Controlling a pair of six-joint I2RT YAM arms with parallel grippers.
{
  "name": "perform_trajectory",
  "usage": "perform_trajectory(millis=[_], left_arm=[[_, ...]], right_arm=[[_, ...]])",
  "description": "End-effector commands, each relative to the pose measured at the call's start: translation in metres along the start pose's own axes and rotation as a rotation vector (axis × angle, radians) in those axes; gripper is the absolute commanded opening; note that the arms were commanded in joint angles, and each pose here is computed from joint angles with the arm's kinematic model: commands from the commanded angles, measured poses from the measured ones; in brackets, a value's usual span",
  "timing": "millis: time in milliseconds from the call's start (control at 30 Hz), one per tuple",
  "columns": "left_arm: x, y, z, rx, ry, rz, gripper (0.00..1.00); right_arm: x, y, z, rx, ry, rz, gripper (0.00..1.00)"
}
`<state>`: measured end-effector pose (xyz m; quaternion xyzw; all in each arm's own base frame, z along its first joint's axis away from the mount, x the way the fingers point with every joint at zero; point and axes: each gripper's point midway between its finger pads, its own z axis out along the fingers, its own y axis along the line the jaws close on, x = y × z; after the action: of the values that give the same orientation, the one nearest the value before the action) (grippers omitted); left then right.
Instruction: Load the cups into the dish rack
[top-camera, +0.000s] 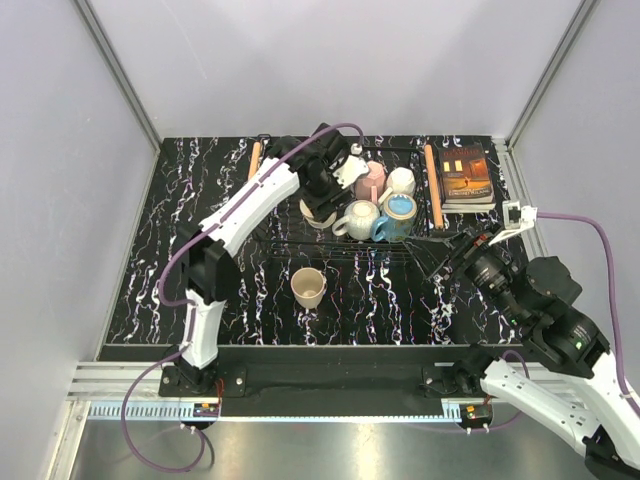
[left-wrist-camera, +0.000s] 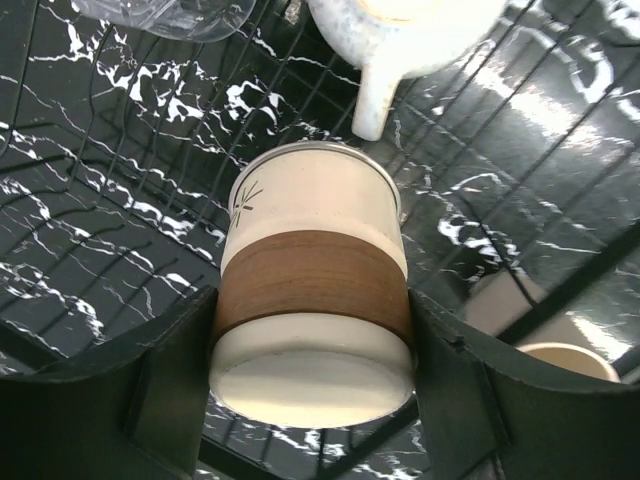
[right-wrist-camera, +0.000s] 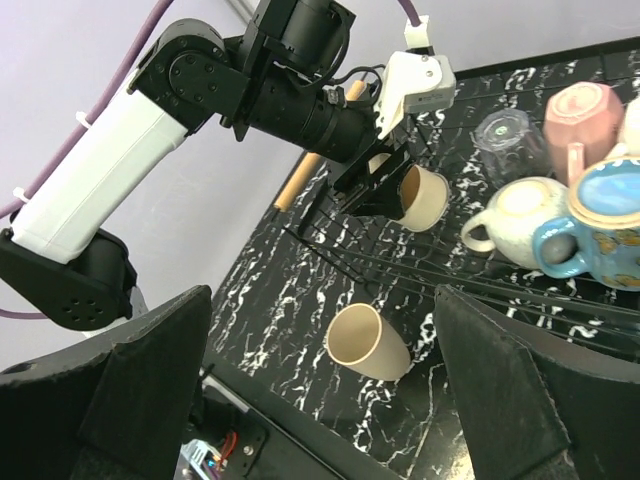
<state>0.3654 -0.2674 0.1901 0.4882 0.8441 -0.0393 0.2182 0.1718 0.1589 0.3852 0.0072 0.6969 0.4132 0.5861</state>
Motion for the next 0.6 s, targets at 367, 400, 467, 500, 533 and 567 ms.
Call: perform_trajectory(millis=[367,400,467,500,533,567], left_arm=[[-0.024,-0.032,0.011,0.096,-0.036,0.233,0.0],[-0.023,-0.035,0.008,0.108,-0.04,0.244,0.0],[-0.018,-0.043,0.008,0.148,-0.038,0.273,0.0],[-0.017,-0.044,0.005,0.159,-0.045,0.282,0.0],[-0.015,-0.049,0.004,0.183,-0.044,0.298,0.0],[-0.012,-0.052,0.004,0.199,-0.04,0.309,0.0]], right_arm=[[-0.005,-0.024,-0.012,0.101,-0.032,-0.061,1.0],[-0.004,-0.025,-0.012,0.105,-0.03,-0.062,1.0],[-0.003,-0.025,-0.012,0.11,-0.026,-0.059,1.0],[-0.002,-0.026,-0.012,0.113,-0.021,-0.06,1.0],[-0.002,-0.026,-0.012,0.113,-0.019,-0.053,1.0],[-0.002,-0.026,-0.012,0.114,-0.02,-0.051,1.0]])
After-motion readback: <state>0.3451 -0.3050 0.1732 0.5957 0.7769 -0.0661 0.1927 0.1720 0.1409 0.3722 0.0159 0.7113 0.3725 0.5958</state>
